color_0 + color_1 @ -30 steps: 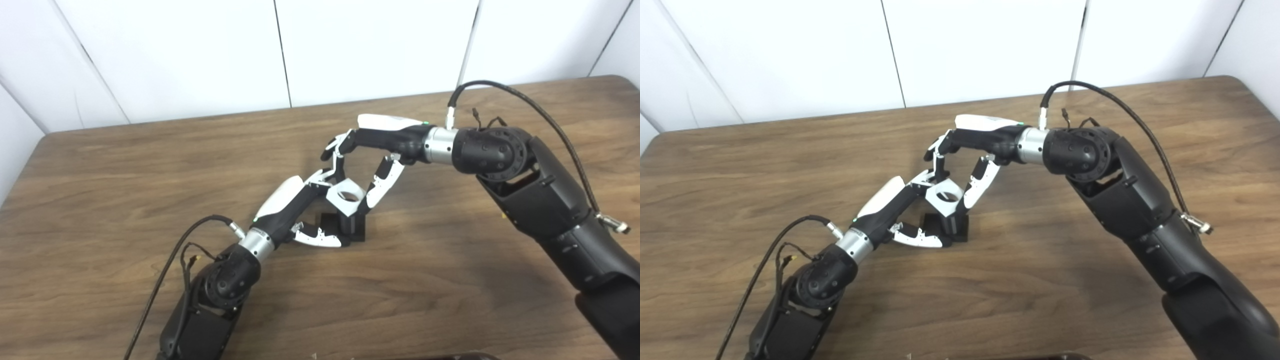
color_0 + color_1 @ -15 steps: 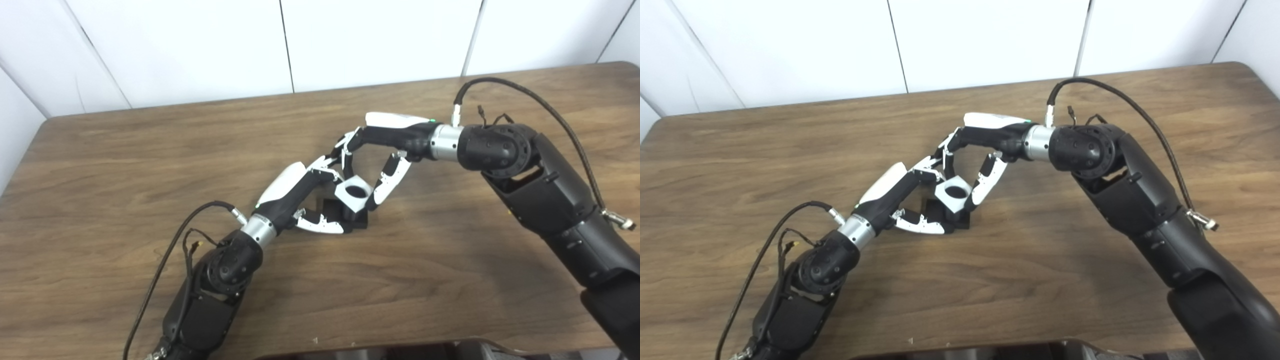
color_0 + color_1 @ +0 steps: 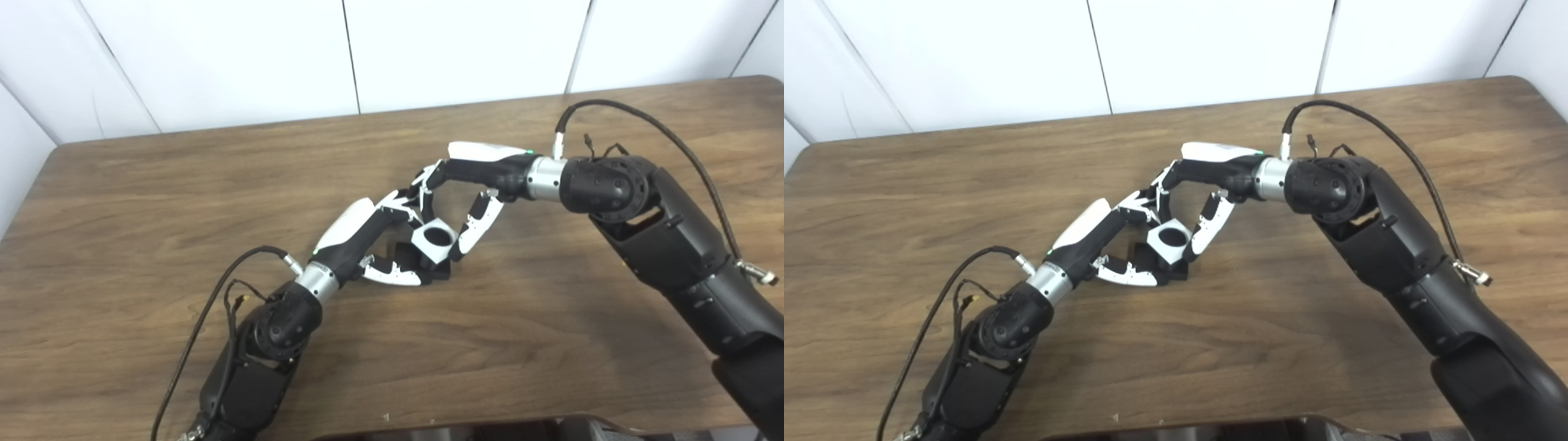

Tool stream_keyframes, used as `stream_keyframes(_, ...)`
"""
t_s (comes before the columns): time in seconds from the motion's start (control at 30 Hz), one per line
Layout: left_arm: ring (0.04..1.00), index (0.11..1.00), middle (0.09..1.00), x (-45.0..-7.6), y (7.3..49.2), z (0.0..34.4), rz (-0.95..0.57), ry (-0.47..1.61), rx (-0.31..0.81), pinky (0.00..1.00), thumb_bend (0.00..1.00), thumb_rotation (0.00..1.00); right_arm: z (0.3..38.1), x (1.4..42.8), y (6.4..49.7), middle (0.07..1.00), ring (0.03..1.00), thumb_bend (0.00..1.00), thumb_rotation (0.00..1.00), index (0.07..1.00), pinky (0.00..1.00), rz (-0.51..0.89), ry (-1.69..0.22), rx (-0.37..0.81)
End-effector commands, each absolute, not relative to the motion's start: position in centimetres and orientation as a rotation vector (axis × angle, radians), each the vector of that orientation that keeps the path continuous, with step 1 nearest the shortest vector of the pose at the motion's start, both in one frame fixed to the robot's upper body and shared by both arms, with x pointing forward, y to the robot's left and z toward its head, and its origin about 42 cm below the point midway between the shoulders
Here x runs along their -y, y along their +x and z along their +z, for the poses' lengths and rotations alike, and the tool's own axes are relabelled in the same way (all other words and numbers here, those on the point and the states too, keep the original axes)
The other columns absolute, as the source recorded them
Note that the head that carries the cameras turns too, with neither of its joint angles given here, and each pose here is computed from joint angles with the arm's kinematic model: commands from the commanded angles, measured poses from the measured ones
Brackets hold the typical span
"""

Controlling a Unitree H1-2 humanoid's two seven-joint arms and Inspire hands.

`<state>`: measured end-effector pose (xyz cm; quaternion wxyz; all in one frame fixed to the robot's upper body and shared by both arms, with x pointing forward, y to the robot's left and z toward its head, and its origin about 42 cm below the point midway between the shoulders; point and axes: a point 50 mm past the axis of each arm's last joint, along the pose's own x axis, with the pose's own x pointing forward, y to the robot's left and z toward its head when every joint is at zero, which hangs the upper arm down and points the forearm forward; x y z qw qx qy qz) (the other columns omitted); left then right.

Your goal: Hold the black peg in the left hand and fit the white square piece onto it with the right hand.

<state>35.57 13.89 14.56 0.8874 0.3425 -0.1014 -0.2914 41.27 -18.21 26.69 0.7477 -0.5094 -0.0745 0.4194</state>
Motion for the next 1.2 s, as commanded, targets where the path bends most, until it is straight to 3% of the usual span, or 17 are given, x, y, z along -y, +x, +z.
stream_keyframes(0.0, 1.000, 0.491, 0.951, -13.5, 35.9, 15.5, -0.619, 0.727, 0.234, 0.90, 0.52, 0.08, 28.1, 18.1, 41.3, 0.844, 0.941, 0.52, 0.14, 0.478, 0.93, 0.911, -1.131, 0.227)
stream_keyframes(0.2, 0.998, 0.491, 0.949, -13.5, 36.0, 15.3, -0.620, 0.725, 0.235, 0.89, 0.52, 0.08, 28.1, 18.1, 41.3, 0.866, 0.935, 0.52, 0.14, 0.491, 0.93, 0.901, -1.132, 0.223)
stream_keyframes(0.23, 0.998, 0.491, 0.950, -13.6, 36.0, 15.3, -0.620, 0.725, 0.235, 0.89, 0.52, 0.08, 28.2, 18.2, 41.3, 0.879, 0.932, 0.58, 0.14, 0.543, 0.91, 0.897, -1.134, 0.222)
stream_keyframes(0.3, 0.999, 0.491, 0.951, -13.6, 36.0, 15.3, -0.621, 0.724, 0.235, 0.90, 0.52, 0.08, 28.5, 18.4, 41.3, 0.919, 0.931, 0.78, 0.17, 0.749, 0.89, 0.888, -1.137, 0.219)
stream_keyframes(0.37, 0.999, 0.491, 0.952, -13.6, 36.0, 15.3, -0.622, 0.725, 0.236, 0.90, 0.52, 0.08, 28.8, 18.6, 41.4, 0.972, 0.944, 0.87, 0.22, 0.927, 0.87, 0.878, -1.141, 0.219)
stream_keyframes(0.43, 0.999, 0.491, 0.952, -13.6, 36.1, 15.4, -0.621, 0.726, 0.235, 0.90, 0.52, 0.08, 29.0, 18.8, 41.4, 0.995, 0.947, 0.92, 0.24, 0.985, 0.86, 0.867, -1.145, 0.221)
stream_keyframes(0.57, 0.997, 0.491, 0.951, -13.5, 36.1, 15.5, -0.621, 0.728, 0.233, 0.89, 0.52, 0.08, 29.4, 19.2, 41.4, 1.000, 0.966, 0.99, 0.27, 1.000, 0.85, 0.832, -1.142, 0.213)
stream_keyframes(0.87, 0.989, 0.491, 0.946, -13.7, 36.1, 15.4, -0.617, 0.731, 0.231, 0.88, 0.52, 0.08, 29.8, 19.7, 41.5, 1.000, 0.978, 1.00, 0.29, 1.000, 0.87, 0.796, -1.136, 0.211)
stream_keyframes(1.17, 0.988, 0.491, 0.948, -14.0, 36.1, 15.2, -0.615, 0.752, 0.221, 0.88, 0.52, 0.08, 31.5, 21.7, 42.1, 0.985, 0.940, 1.00, 0.34, 1.000, 0.76, 0.677, -1.035, 0.275)
